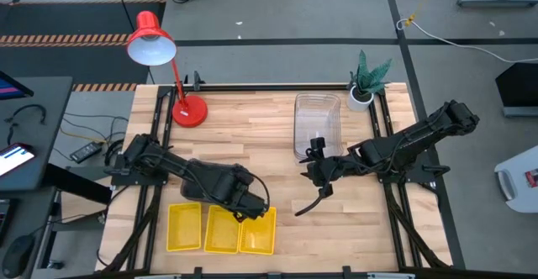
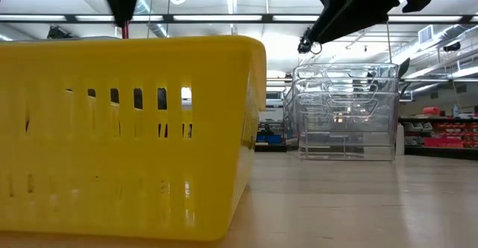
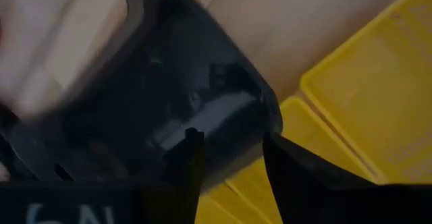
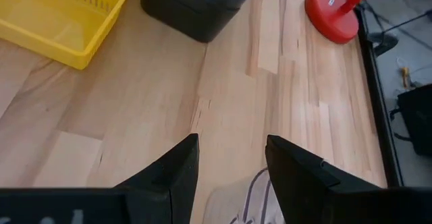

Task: Stack baskets by color
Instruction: Stack the left yellow bin on the middle yellow bin

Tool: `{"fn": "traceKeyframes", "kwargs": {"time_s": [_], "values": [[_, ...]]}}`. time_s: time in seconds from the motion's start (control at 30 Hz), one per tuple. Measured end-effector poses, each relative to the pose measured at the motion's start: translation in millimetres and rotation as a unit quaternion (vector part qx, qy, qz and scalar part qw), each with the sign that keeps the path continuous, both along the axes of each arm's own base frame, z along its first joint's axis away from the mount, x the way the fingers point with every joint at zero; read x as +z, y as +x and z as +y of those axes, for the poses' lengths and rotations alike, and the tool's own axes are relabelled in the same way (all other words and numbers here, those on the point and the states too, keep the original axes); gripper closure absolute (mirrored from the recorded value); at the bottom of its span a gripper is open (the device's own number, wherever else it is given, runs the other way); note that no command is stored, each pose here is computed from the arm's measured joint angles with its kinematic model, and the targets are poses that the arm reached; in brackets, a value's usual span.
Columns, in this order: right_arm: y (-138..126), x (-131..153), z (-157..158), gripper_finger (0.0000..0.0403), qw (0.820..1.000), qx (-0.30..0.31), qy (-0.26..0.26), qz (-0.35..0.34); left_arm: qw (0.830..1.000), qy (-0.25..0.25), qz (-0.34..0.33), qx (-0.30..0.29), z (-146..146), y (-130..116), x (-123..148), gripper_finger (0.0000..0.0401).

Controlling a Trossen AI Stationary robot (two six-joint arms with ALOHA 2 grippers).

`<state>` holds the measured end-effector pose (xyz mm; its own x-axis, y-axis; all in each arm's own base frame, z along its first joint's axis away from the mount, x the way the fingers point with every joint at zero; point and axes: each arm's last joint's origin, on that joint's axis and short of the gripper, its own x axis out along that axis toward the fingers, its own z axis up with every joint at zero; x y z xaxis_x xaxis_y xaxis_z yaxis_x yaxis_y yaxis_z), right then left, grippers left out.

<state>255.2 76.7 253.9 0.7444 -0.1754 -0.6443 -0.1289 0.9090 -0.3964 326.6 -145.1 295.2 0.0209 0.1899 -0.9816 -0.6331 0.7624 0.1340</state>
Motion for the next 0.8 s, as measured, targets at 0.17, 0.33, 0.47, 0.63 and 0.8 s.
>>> {"fn": "traceKeyframes", "kwargs": {"time_s": [0.17,0.33,0.47,0.63,0.8], "values": [[3,4,0,0.0226,1.0,0.007,-0.003,-0.022,0.979,0.041,-0.03,-0.196,-20,2,1,0.0258],[5,5,-3,0.0226,0.999,-0.024,0.028,-0.035,0.936,0.111,-0.034,-0.334,-48,-12,2,0.0269],[7,6,-6,0.0226,0.998,-0.037,0.039,-0.044,0.93,0.116,-0.048,-0.347,-68,-25,2,0.0276],[11,8,-12,0.0226,0.996,-0.049,0.044,-0.062,0.949,0.022,-0.051,-0.31,-93,-41,1,0.0283],[15,11,-19,0.0226,0.993,-0.063,0.051,-0.081,0.952,0.016,-0.059,-0.3,-118,-66,-4,0.0284]]}}
